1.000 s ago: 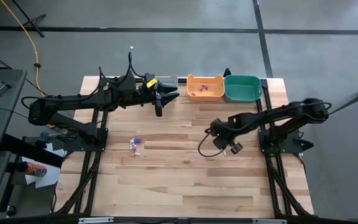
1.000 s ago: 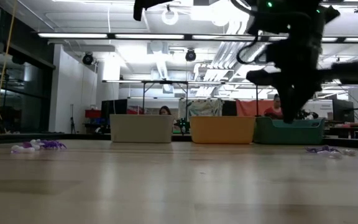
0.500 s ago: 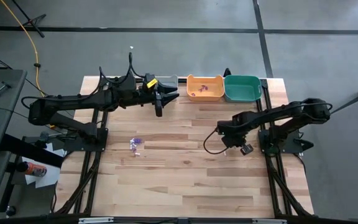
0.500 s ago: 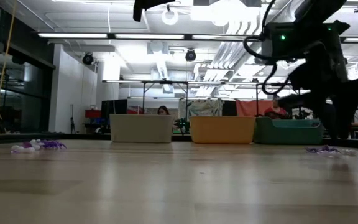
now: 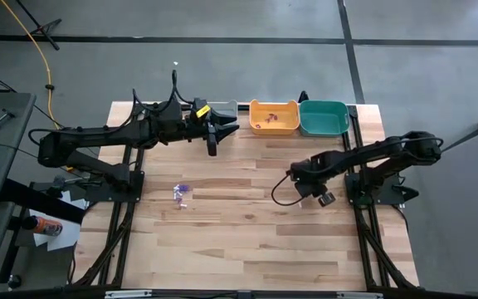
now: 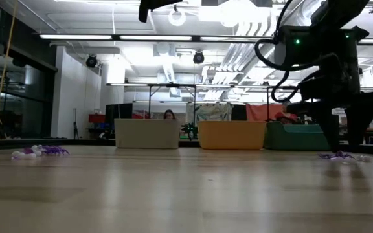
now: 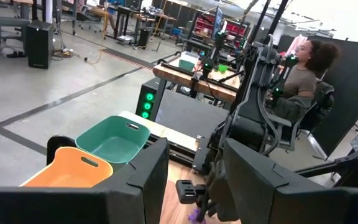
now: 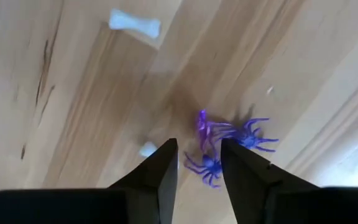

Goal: Sort Halloween decoration
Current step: Put the purple witch hat toy into the orange bin

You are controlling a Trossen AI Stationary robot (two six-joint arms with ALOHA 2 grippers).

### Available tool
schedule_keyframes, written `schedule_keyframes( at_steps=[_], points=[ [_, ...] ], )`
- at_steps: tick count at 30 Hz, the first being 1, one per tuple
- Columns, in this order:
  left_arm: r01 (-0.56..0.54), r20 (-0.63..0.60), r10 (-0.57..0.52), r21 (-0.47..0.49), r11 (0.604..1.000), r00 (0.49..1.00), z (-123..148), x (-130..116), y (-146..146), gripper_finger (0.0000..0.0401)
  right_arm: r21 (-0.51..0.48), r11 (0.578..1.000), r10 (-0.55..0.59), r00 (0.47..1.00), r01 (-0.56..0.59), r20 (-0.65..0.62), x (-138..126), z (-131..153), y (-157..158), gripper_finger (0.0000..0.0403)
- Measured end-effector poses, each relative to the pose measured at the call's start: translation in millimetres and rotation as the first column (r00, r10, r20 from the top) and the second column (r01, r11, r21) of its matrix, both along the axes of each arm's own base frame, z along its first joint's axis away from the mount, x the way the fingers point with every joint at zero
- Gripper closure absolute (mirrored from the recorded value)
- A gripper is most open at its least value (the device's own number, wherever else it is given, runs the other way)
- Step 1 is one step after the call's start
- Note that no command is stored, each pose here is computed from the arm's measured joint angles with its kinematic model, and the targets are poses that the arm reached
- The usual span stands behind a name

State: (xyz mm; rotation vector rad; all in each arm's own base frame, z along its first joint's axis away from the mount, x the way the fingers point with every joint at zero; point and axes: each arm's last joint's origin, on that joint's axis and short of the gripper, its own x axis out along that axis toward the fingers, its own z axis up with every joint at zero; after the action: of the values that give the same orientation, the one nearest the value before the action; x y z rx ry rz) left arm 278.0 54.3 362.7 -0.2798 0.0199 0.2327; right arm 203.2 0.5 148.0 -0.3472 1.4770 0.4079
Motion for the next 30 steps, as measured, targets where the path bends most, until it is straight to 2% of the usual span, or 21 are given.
schedule_keyframes(
  at_steps=[6,12,16,30],
  points=[
    [0.000,0.000,0.000,0.000,1.000,1.000,0.0,0.0,0.0,0.0258,-0.012,1.000,-0.019,0.999,0.019,0.050,5.2,0.0,4.1,0.0295],
    [0.000,0.000,0.000,0.000,1.000,1.000,0.0,0.0,0.1,0.0258,-0.018,1.000,-0.007,0.999,0.008,0.053,6.6,-1.6,7.9,0.0343],
    [0.000,0.000,0.000,0.000,1.000,1.000,0.0,0.0,0.1,0.0258,-0.032,0.999,-0.008,0.999,0.010,0.052,6.5,-1.6,7.4,0.0361],
    [0.000,0.000,0.000,0.000,1.000,1.000,0.0,0.0,0.1,0.0258,-0.037,0.998,-0.040,0.997,0.042,0.059,7.2,-1.6,7.2,0.0363]
  ],
)
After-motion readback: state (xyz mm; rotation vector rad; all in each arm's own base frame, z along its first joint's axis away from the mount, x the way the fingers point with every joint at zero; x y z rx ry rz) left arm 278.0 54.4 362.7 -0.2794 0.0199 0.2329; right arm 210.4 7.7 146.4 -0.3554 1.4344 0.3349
